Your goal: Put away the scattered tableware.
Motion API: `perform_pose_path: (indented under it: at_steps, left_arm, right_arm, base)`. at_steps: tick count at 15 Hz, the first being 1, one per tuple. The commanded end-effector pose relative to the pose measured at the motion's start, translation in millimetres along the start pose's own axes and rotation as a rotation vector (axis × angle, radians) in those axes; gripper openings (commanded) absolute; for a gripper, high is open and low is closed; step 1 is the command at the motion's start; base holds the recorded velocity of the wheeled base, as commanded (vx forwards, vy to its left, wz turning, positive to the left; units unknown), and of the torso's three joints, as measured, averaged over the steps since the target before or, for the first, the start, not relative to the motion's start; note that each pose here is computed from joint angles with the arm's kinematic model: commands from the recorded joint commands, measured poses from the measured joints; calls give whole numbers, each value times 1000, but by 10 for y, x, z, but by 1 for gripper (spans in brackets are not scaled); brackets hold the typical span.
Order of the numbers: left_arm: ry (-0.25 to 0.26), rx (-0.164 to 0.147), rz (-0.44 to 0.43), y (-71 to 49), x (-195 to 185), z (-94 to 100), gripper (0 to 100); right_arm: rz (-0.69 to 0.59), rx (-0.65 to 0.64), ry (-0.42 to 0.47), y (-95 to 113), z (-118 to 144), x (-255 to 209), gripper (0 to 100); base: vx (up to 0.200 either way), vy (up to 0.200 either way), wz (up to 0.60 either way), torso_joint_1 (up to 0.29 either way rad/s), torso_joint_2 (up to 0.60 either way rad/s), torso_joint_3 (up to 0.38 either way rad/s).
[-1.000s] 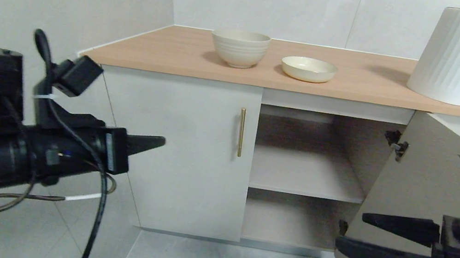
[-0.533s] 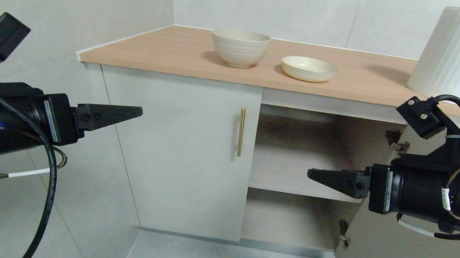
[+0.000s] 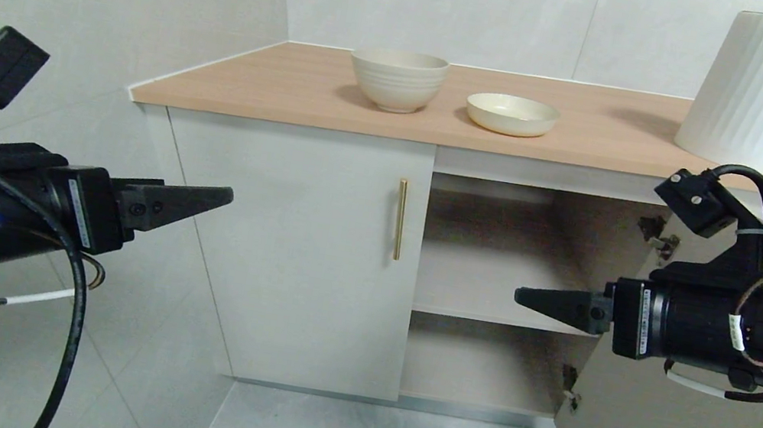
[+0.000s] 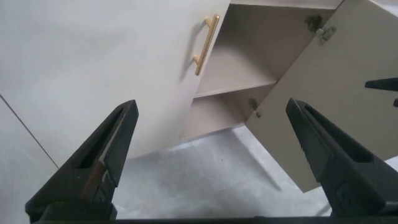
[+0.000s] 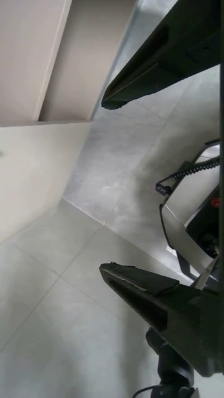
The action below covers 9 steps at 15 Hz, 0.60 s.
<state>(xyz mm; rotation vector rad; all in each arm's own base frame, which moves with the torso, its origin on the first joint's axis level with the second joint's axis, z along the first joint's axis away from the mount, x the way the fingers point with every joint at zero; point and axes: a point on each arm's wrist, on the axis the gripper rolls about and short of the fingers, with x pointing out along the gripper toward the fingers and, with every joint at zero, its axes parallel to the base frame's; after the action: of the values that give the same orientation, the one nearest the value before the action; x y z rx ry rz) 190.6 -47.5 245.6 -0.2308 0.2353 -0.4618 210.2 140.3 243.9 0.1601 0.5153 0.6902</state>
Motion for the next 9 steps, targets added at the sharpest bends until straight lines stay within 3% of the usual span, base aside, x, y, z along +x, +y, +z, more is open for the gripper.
perform_pose_path:
  at_steps: [1, 9]
  left_arm:
    - [0, 1, 0, -6, -17, 6, 100]
    - [1, -1, -2, -7, -17, 10, 100]
  right_arm:
    - [2, -1, -5, 6, 2, -22, 100]
    - [9, -4, -9, 30, 5, -98, 100]
  base:
    - [0, 0, 0, 0, 0, 0]
    - [200, 0, 0, 4, 2, -1]
